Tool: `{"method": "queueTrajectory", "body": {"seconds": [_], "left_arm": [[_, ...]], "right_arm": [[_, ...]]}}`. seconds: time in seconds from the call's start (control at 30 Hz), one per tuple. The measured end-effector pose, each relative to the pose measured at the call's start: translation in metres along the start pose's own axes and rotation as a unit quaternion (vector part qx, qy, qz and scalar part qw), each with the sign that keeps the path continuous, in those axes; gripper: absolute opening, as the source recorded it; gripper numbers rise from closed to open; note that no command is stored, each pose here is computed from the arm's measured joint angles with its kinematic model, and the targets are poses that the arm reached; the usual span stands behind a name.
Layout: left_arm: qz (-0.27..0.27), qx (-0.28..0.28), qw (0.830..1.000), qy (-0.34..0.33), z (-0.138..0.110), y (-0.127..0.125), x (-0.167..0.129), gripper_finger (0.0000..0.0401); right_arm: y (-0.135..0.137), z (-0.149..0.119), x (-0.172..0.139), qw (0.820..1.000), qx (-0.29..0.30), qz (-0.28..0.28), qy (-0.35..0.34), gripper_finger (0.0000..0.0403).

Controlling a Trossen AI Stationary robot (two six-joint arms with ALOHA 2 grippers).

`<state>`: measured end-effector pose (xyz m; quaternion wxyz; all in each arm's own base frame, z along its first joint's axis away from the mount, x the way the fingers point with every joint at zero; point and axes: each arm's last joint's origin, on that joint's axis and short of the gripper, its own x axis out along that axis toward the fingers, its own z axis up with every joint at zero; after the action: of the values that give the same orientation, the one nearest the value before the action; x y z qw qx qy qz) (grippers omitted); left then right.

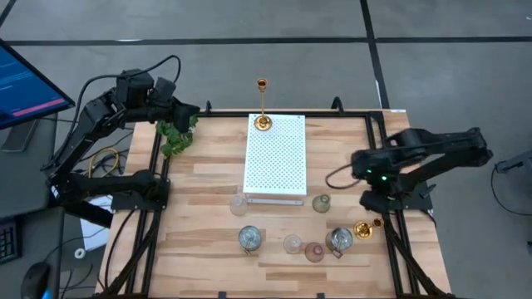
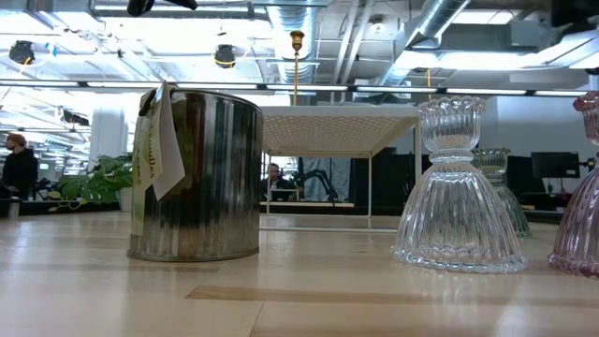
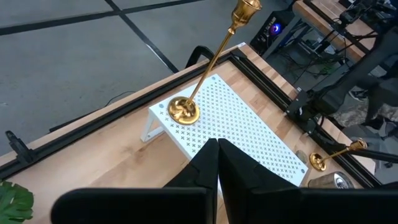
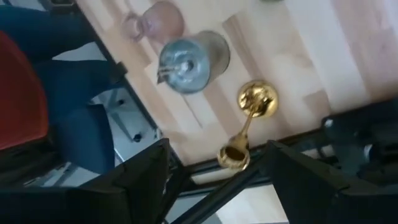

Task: Pick & Place candle stick holders
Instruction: Put the gold candle holder on the shelf

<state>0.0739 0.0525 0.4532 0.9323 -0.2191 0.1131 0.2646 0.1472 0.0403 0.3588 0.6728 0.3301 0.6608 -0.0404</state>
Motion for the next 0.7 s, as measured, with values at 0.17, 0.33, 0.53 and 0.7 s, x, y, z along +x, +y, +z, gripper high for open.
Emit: {"method": "queueTrajectory", "body": {"seconds": [0.17, 0.33, 0.53, 0.7], "left_arm": [[0.0, 0.0, 1.0, 0.0, 0.0, 0.0, 0.0, 0.001], [0.0, 0.0, 1.0, 0.0, 0.0, 0.0, 0.0, 0.001], [0.0, 0.0, 1.0, -0.001, 0.0, 0.0, 0.0, 0.001], [0.0, 0.0, 1.0, -0.002, 0.0, 0.0, 0.0, 0.001]], "right_arm": [[0.001, -0.028, -0.006, 1.0, -0.008, -0.006, -0.027, 0.0256], [0.008, -0.047, -0.003, 0.998, -0.059, -0.008, -0.004, 0.0256], [0.017, -0.057, 0.006, 0.992, -0.115, -0.047, -0.02, 0.0256], [0.022, -0.058, 0.012, 0.987, -0.137, -0.076, -0.043, 0.0256]]}}
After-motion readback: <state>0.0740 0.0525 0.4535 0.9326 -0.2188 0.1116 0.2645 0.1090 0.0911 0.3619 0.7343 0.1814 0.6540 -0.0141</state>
